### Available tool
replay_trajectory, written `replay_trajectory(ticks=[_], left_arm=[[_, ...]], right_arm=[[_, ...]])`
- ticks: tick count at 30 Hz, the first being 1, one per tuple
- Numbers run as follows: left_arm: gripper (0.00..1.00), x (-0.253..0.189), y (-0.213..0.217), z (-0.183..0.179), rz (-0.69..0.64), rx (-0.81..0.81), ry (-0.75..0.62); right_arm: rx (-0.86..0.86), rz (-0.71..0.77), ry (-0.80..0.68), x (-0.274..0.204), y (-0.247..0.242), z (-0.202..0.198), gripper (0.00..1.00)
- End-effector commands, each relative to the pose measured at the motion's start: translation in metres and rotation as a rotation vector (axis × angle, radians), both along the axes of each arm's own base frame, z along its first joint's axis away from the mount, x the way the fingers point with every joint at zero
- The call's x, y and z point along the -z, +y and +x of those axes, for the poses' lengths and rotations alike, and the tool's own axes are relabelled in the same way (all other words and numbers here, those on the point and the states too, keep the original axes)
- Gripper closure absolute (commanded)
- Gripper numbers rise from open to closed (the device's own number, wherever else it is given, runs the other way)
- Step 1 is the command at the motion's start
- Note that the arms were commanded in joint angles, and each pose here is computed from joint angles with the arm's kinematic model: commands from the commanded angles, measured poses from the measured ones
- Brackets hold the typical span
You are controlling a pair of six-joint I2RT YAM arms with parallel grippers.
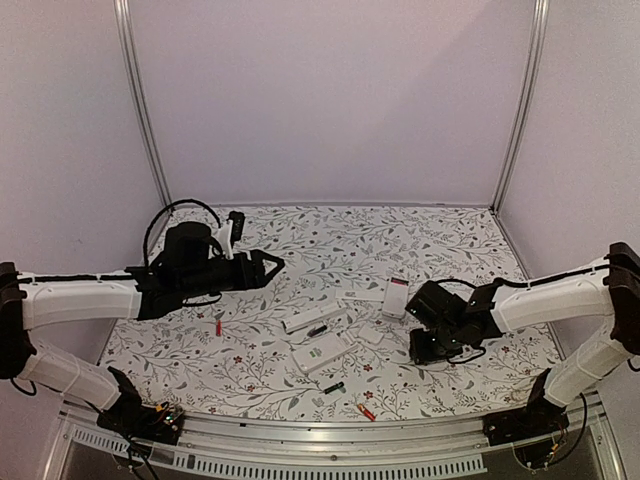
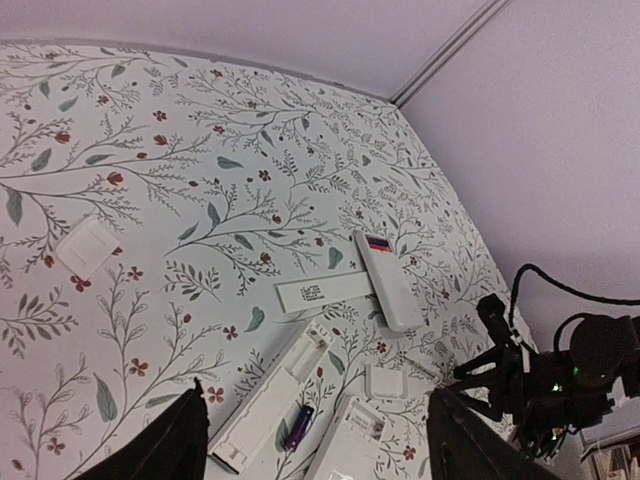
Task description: Unload the batteries from the remote control
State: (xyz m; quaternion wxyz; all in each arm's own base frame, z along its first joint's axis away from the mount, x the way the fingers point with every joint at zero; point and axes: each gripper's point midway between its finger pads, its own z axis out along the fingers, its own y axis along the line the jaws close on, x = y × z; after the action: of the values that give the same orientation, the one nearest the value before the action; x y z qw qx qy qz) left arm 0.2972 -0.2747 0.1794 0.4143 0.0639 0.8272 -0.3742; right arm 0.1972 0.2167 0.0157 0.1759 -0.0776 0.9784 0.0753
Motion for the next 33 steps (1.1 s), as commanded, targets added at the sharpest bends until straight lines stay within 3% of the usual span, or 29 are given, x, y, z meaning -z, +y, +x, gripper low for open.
replay_trajectory(ticks=[1, 17, 23, 27, 33], left_arm=[[0.26, -0.001, 0.001, -0.003, -0.003, -0.019, -0.010], [0.25, 0.012, 0.000, -0.006, 0.053, -0.013, 0.009], [0.25, -0.008, -0.015, -0.011, 0.017, 0.042, -0.040], [0.25, -0.035, -0.043, -0.030, -0.030, 0.178, -0.104], [0.25, -0.071, -0.086, -0.071, -0.180, 0.433, -0.146]], right_arm=[[0.046, -0.152, -0.028, 0.006, -0.018, 0.001, 0.62], [-0.018, -0.047, -0.117, -0.015, -0.002, 0.009, 0.98], [0.031, -0.013, -0.157, -0.035, -0.009, 0.011, 1.00], [-0.031, 0.174, -0.230, -0.070, 0.013, 0.011, 1.00], [-0.289, 0.554, -0.425, -0.163, 0.059, -0.003, 1.00]])
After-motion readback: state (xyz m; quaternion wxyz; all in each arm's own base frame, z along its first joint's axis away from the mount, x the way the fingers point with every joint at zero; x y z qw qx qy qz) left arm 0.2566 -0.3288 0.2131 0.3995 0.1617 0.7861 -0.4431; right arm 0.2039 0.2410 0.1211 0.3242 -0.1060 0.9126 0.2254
